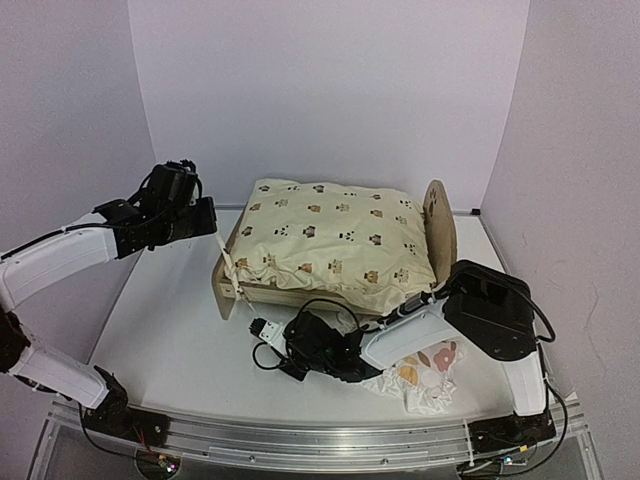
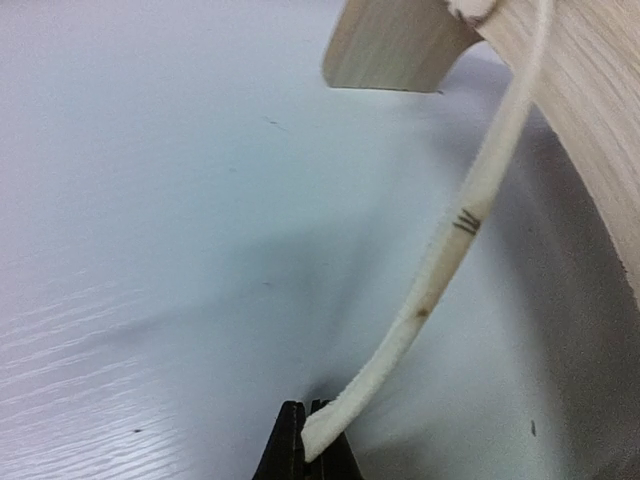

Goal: Set up the pet bed

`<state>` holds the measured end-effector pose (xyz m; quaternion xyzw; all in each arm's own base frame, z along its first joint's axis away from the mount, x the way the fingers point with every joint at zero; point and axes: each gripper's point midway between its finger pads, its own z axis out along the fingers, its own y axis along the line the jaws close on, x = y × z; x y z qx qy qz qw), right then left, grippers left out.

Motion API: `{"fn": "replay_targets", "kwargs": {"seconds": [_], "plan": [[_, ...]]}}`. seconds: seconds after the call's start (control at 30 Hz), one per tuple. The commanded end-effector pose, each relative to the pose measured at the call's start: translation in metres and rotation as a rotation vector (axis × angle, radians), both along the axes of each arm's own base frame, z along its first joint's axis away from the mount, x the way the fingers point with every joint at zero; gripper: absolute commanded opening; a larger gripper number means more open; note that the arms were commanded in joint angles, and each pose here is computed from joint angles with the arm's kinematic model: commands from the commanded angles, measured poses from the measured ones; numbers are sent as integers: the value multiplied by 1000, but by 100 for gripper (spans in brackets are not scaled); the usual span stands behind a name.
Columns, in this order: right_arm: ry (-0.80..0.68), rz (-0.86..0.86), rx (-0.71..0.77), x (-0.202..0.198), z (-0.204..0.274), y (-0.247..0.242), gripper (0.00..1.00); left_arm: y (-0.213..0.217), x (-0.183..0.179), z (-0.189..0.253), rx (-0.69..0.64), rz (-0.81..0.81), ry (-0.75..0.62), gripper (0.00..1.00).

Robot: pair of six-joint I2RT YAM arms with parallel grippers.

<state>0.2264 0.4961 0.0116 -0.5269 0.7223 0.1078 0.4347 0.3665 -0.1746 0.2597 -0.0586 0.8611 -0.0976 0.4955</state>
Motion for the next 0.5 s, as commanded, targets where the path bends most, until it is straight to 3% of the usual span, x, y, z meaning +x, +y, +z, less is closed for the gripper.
{"fn": "replay_targets", "kwargs": {"seconds": [0.0, 0.47], "plan": [[108, 125, -6, -50, 9, 14, 0, 28, 27, 7, 43, 110, -32, 0], [408, 179, 55, -109, -11, 36, 0, 45, 75, -1, 43, 97, -20, 0]]}}
